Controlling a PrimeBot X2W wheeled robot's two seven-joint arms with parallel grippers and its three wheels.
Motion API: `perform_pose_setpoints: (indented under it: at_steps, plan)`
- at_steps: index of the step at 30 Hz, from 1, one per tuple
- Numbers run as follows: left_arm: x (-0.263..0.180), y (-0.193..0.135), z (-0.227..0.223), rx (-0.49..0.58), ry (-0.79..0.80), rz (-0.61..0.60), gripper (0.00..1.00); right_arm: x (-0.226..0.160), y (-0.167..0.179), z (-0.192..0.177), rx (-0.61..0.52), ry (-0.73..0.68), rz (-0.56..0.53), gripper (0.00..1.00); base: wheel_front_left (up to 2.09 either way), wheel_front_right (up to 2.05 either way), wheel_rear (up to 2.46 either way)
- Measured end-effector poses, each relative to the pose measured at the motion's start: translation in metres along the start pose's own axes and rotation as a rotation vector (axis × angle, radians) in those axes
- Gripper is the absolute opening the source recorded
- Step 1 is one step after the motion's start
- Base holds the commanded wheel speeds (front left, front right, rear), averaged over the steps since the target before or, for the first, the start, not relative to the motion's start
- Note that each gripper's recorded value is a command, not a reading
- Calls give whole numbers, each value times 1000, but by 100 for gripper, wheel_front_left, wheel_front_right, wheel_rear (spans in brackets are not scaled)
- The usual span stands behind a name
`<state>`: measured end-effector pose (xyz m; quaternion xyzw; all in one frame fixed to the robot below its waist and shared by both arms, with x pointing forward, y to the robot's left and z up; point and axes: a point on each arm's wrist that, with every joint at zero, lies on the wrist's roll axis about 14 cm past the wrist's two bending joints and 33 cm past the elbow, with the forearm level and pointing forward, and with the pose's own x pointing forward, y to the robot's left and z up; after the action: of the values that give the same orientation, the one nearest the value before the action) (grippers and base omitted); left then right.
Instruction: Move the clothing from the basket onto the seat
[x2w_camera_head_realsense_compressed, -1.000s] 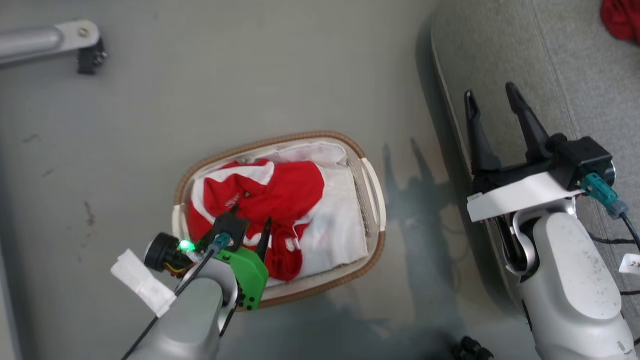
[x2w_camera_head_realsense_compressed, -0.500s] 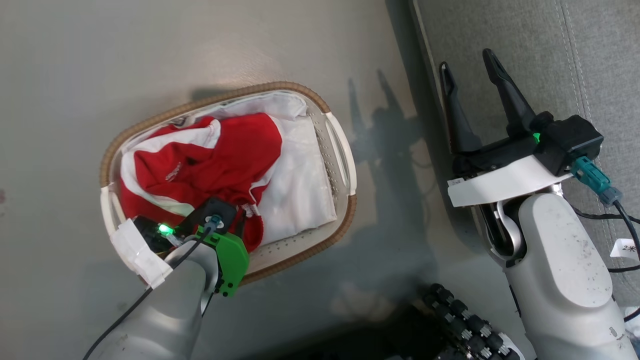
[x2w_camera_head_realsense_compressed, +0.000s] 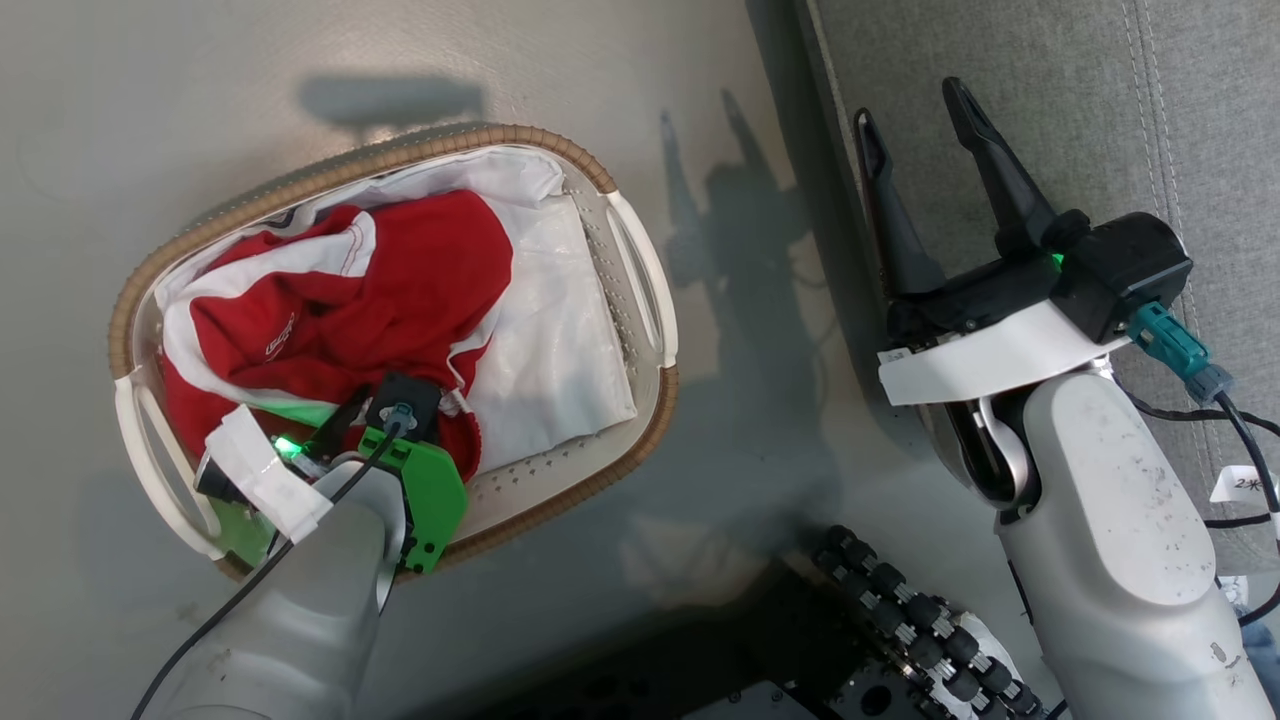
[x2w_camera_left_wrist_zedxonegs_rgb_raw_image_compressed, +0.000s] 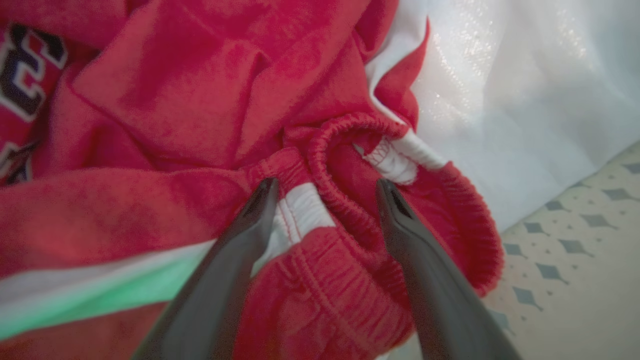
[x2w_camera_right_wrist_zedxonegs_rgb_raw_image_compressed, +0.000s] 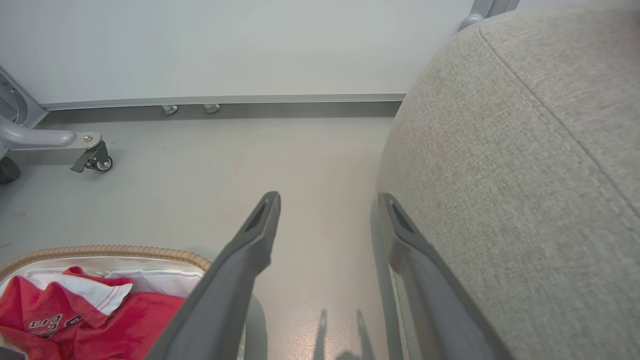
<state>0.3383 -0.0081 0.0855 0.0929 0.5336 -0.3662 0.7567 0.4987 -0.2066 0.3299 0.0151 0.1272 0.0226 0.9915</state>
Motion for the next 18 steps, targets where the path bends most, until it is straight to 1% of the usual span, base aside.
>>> perform_pose_setpoints:
  at_steps: [1, 2, 3, 4, 5, 12, 18]
  plan:
    - [1, 0, -1, -1, 6, 1, 96, 0, 0, 0, 1, -1, 0, 100, 0, 0, 0]
    - [1, 0, -2, -1, 15, 4, 82, 1, 0, 1, 1, -2, 0, 100, 0, 0, 0]
    - [2, 0, -3, 0, 21, 3, 47, 1, 0, 1, 1, -3, 1, 100, 0, 0, 0]
    - [3, 0, -4, 0, 26, 4, 33, 1, -1, 1, 2, -2, -1, 100, 0, 0, 0]
    - [3, 1, -5, -2, 29, 6, 0, 0, -1, 1, 2, -2, -2, 100, 0, 0, 0]
    - [4, 1, -7, 0, 39, 2, 0, -1, -5, 2, 1, -3, -11, 100, 0, 0, 0]
    - [-4, 3, 5, -14, -26, 4, 0, -1, -5, 10, -2, -19, -14, 100, 0, 0, 0]
